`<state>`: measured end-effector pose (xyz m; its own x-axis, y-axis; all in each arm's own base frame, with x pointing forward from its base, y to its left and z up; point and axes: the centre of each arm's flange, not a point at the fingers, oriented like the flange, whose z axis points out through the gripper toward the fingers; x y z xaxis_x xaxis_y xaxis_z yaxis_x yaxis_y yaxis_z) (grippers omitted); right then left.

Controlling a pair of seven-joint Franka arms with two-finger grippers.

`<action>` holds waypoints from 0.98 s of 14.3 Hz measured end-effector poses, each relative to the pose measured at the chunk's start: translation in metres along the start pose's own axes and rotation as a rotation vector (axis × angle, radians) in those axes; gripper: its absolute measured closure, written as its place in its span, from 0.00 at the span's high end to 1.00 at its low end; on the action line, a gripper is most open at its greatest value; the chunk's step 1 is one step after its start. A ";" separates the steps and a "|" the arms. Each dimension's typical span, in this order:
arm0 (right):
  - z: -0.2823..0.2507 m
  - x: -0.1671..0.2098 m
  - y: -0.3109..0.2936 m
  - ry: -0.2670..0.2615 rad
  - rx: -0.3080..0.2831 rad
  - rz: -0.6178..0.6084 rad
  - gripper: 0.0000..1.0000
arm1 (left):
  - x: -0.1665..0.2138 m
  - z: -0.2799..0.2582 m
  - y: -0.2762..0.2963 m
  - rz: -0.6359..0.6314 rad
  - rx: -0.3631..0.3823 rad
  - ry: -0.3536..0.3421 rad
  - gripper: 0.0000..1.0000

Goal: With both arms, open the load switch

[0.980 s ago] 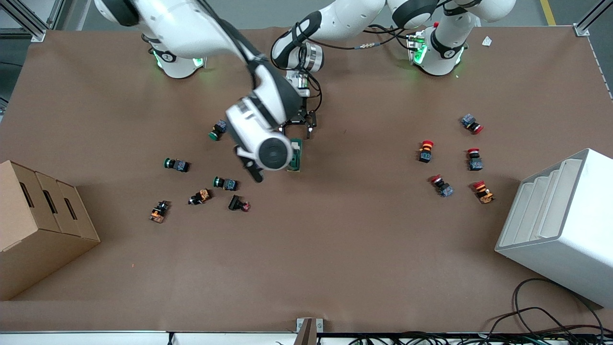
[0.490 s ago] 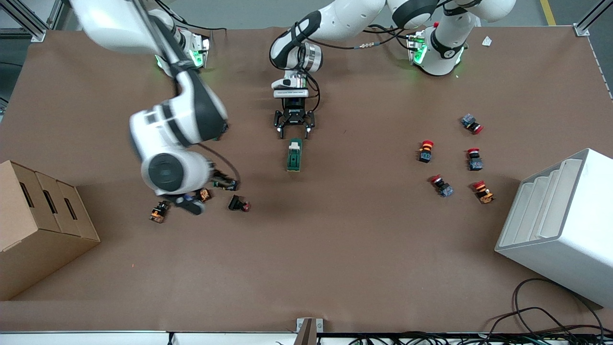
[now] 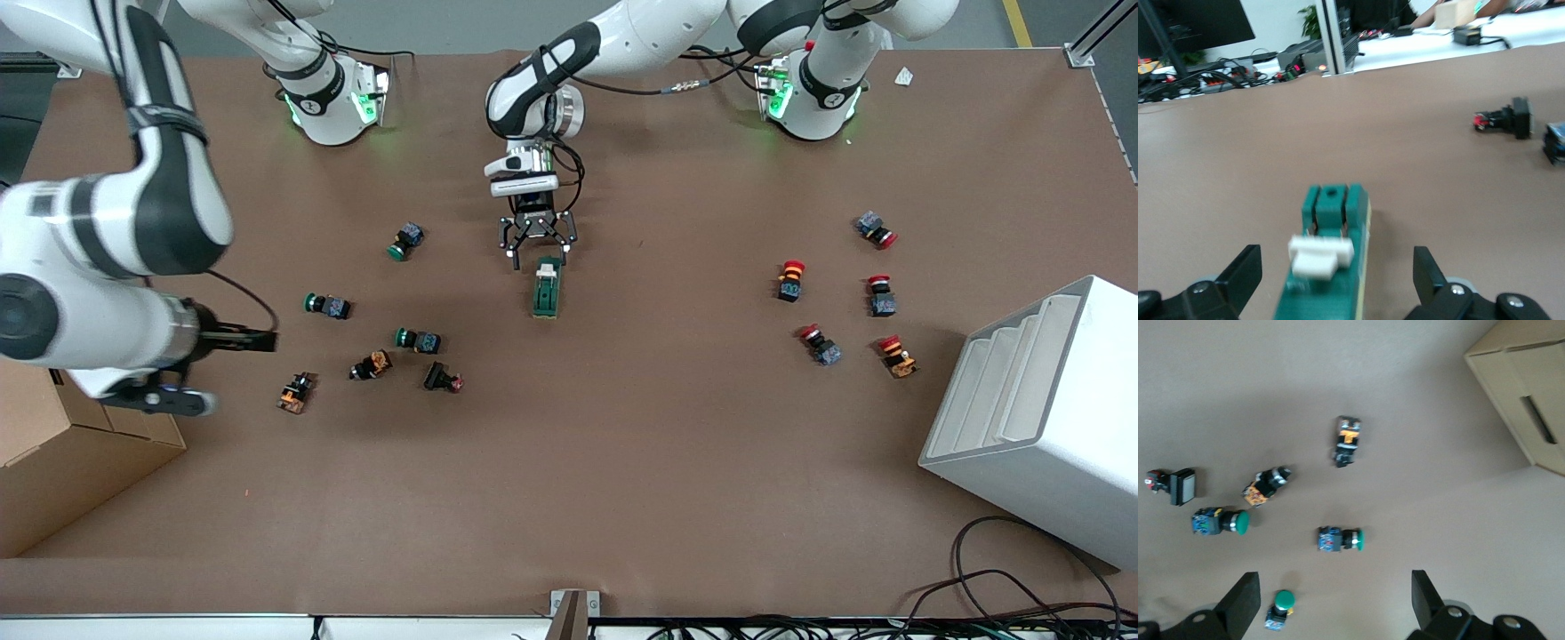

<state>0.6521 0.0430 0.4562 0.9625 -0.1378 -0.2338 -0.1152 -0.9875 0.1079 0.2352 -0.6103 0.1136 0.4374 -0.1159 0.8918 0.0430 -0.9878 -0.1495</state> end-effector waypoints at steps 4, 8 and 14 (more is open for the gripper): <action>-0.021 -0.003 0.058 0.037 0.022 -0.023 1.00 | 0.069 0.020 0.011 -0.016 0.031 -0.080 1.00; -0.027 -0.005 0.066 0.047 0.027 -0.020 1.00 | 0.169 0.051 0.011 -0.019 0.081 -0.243 1.00; -0.037 -0.013 0.054 0.059 0.026 -0.042 1.00 | 0.316 0.108 -0.056 -0.027 0.070 -0.488 1.00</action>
<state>0.6422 -0.0056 0.5004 0.9793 -0.0926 -0.1802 -0.0804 -0.9940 0.0739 0.4679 -0.5804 0.3574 0.8045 -0.0117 0.5939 0.1131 -0.9785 -0.1724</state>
